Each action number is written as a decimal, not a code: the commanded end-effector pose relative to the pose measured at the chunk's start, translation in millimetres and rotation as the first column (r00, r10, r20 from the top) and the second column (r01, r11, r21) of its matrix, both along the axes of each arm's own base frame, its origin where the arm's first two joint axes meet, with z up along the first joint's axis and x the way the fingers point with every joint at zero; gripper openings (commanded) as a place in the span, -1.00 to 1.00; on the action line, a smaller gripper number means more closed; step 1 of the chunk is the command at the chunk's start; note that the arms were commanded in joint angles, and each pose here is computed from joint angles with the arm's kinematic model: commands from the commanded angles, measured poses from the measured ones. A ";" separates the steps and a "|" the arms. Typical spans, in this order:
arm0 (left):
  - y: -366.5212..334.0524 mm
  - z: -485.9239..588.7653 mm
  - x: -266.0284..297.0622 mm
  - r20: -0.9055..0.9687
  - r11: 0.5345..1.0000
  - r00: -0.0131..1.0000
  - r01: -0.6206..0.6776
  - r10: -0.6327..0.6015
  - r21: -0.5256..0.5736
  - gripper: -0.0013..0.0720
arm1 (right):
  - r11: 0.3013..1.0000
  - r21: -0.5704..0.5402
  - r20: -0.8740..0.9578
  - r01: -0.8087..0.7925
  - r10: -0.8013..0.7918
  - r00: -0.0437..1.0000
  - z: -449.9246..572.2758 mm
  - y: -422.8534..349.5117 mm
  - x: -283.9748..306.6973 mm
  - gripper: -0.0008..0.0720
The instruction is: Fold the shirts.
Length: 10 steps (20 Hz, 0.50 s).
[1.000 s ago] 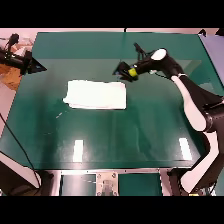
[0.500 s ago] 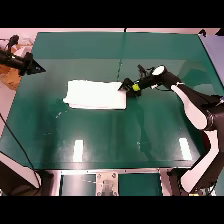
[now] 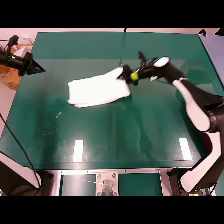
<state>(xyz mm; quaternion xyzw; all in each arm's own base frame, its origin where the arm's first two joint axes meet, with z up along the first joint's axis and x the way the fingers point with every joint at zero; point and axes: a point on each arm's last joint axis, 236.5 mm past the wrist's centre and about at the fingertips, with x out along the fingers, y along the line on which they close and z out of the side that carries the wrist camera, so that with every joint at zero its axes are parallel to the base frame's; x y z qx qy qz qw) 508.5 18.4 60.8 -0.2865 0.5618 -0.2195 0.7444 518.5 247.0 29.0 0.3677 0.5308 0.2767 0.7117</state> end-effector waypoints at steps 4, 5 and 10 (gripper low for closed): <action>-1.0 0.2 -3.7 -0.024 1.000 1.000 -0.003 0.003 -0.008 -0.90 | 0.975 -0.041 0.206 0.220 -0.207 0.956 148.0 -154.8 4.4 -0.94; -1.0 0.2 -3.7 -0.030 1.000 0.999 -0.010 0.010 -0.010 -0.90 | 0.959 -0.064 0.224 0.278 -0.257 0.940 160.7 -185.8 -1.0 -0.94; -6.8 -1.7 -0.3 -0.041 1.000 0.999 -0.025 0.025 -0.002 -0.90 | 0.827 -0.100 0.208 0.553 -0.526 0.824 197.9 -337.1 -52.2 -0.94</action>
